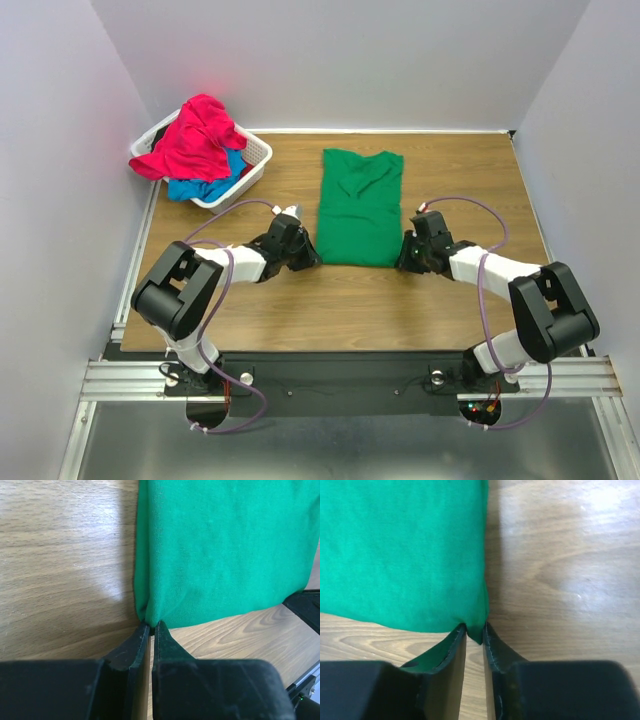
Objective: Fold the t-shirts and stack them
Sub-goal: Fold the tshirt
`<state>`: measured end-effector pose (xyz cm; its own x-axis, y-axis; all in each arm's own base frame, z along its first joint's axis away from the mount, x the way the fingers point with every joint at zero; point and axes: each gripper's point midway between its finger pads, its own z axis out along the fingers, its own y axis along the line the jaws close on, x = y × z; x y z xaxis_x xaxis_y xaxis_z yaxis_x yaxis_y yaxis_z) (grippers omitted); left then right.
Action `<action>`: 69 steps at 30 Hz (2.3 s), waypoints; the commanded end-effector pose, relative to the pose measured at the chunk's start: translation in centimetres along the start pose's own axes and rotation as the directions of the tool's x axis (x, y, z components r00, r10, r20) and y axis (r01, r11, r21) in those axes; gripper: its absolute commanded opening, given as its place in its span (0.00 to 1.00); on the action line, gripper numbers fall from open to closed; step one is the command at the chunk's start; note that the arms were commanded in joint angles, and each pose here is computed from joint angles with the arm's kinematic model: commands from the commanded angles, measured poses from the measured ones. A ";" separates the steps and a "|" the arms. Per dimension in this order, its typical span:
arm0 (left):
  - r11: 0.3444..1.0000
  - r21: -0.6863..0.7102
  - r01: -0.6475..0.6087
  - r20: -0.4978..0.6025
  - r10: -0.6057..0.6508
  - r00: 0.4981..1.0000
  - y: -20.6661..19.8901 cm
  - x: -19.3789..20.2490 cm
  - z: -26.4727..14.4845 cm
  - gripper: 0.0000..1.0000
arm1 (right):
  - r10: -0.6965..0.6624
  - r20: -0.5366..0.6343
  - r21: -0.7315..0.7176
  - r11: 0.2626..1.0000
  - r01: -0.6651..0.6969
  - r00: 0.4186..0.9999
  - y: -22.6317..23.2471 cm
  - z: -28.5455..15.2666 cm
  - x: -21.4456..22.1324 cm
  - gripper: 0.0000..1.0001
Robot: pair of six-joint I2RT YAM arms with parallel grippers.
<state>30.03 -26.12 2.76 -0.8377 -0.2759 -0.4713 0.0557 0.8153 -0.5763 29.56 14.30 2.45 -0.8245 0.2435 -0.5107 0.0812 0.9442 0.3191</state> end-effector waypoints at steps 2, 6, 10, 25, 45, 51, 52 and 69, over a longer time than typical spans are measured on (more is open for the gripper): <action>1.000 0.010 -0.007 -0.026 0.008 1.000 0.2 1.2 -0.4 0.00 | -0.065 0.018 -0.094 0.993 0.067 0.998 1.2 0.1 -0.3 0.07; 1.000 0.016 0.003 -0.037 -0.003 0.999 0.0 2.1 -1.2 0.00 | -0.028 -0.006 -0.070 0.997 0.028 1.000 0.6 -1.5 0.7 0.00; 1.000 0.023 0.015 -0.033 -0.014 0.999 -1.3 3.6 -3.1 0.00 | 0.043 -0.011 -0.085 0.995 -0.043 0.999 0.2 -4.8 2.2 0.00; 0.991 0.134 -0.025 0.153 0.004 0.988 -10.4 0.4 -11.2 0.00 | 0.088 0.197 -0.048 0.996 -0.080 0.976 0.3 -14.1 -2.9 0.00; 0.995 0.041 -0.096 0.320 0.078 0.944 -11.8 -13.6 -8.8 0.00 | 0.110 0.397 0.064 0.987 -0.147 0.911 4.3 -12.0 -19.1 0.00; 0.993 0.003 -0.116 0.319 0.109 0.942 -11.2 -15.9 -6.8 0.00 | 0.112 0.390 0.024 0.991 -0.132 0.914 4.8 -10.2 -22.1 0.00; 0.994 0.004 -0.106 0.329 0.099 0.939 -11.2 -16.8 -6.8 0.00 | 0.106 0.382 0.022 0.992 -0.124 0.918 4.7 -9.7 -22.3 0.00; 0.996 -0.004 -0.086 0.262 0.084 0.961 -6.4 -21.2 1.5 0.00 | 0.070 0.271 0.009 0.997 -0.075 0.960 3.7 1.5 -26.8 0.00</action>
<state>45.69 -25.73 13.28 -0.7024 -0.3372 -0.6268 0.0478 0.8563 -0.5142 49.44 12.97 14.98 -0.6926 0.3425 -0.6348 0.1531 0.9298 0.3346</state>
